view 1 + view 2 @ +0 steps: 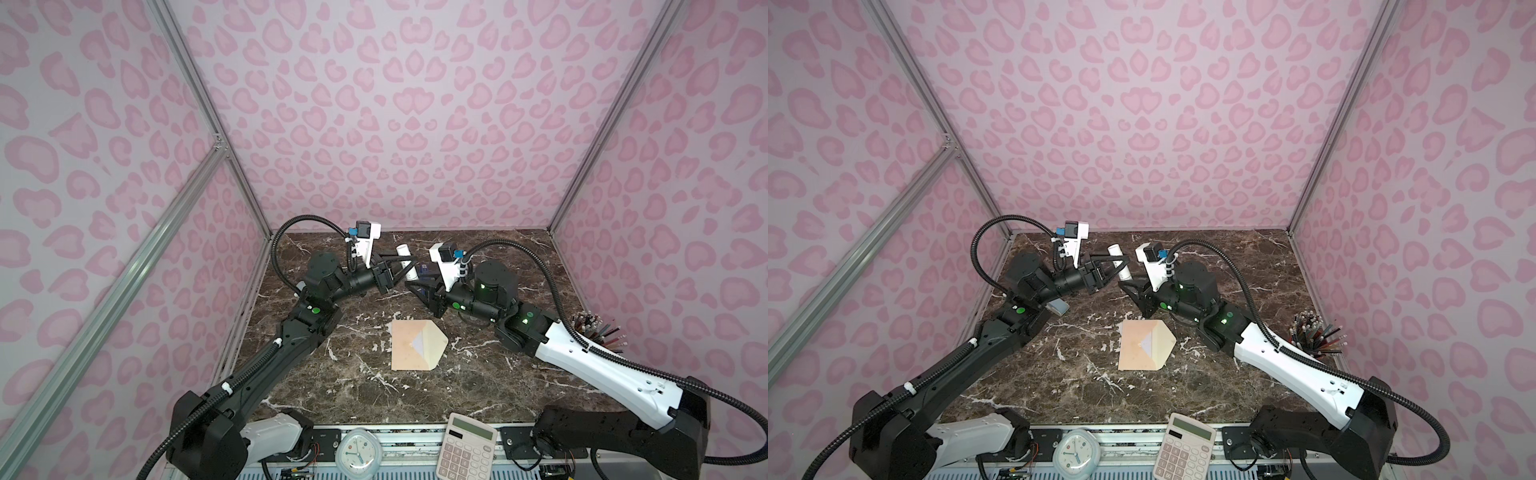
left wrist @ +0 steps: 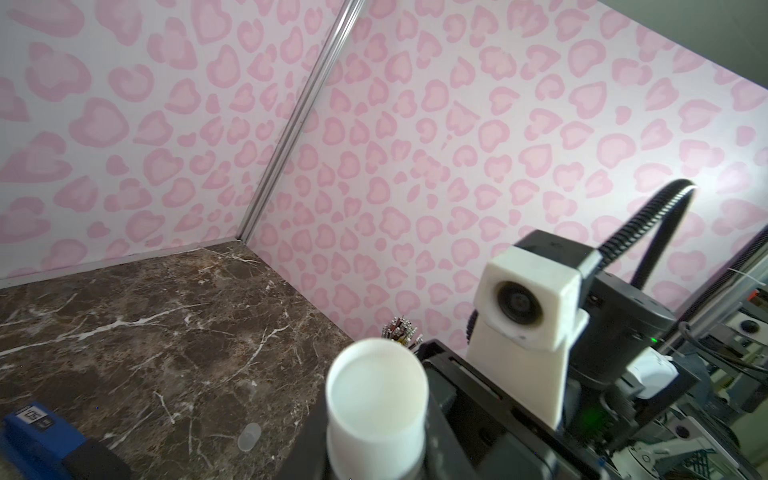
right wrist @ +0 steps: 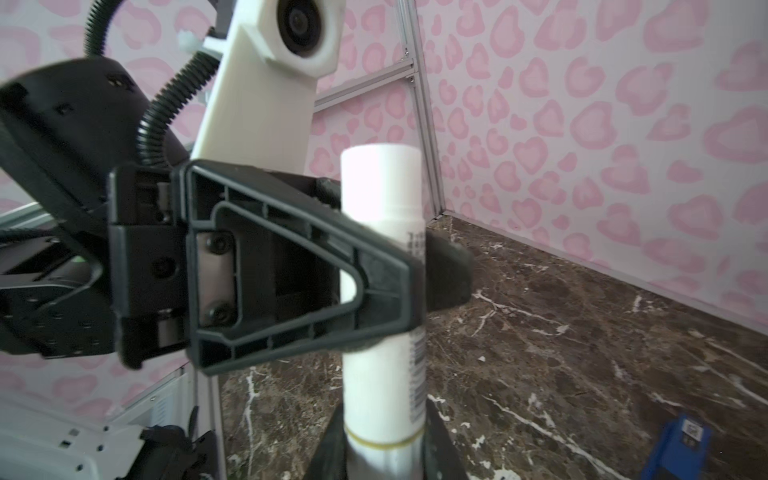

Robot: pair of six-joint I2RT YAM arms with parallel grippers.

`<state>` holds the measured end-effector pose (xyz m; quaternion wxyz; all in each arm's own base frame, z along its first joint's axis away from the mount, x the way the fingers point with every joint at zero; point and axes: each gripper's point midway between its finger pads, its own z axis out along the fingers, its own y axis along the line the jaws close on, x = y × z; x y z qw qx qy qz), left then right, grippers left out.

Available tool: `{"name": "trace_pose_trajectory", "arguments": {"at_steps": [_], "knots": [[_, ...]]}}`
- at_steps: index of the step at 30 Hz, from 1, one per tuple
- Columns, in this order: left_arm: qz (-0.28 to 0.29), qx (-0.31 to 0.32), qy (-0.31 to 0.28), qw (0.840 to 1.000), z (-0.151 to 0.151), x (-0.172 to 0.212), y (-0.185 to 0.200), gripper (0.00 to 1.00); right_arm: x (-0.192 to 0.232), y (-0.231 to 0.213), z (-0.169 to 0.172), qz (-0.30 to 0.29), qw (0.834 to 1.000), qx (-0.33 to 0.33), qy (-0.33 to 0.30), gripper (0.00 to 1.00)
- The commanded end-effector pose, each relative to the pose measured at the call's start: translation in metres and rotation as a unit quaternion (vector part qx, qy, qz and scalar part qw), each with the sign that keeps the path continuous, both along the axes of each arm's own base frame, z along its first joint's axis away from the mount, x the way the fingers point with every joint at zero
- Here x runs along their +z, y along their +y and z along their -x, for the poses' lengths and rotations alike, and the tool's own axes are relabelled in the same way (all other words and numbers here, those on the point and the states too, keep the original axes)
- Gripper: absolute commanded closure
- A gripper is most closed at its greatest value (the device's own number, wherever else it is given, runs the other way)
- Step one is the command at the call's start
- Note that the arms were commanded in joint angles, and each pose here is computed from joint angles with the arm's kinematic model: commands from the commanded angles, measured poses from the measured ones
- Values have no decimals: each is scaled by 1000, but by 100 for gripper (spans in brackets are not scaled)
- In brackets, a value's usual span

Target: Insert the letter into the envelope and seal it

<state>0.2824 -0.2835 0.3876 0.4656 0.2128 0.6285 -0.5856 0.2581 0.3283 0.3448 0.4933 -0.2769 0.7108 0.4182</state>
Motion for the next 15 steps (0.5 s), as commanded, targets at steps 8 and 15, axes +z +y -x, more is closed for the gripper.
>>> {"name": "trace_pose_trajectory", "arguments": {"at_steps": [8, 15], "knots": [[-19, -55, 1, 998, 18, -8, -3, 96, 33, -6, 21, -118, 986, 100, 60, 88], [-69, 105, -19, 992, -21, -3, 23, 96, -14, -23, 0, 29, 999, 11, -11, 42]]}}
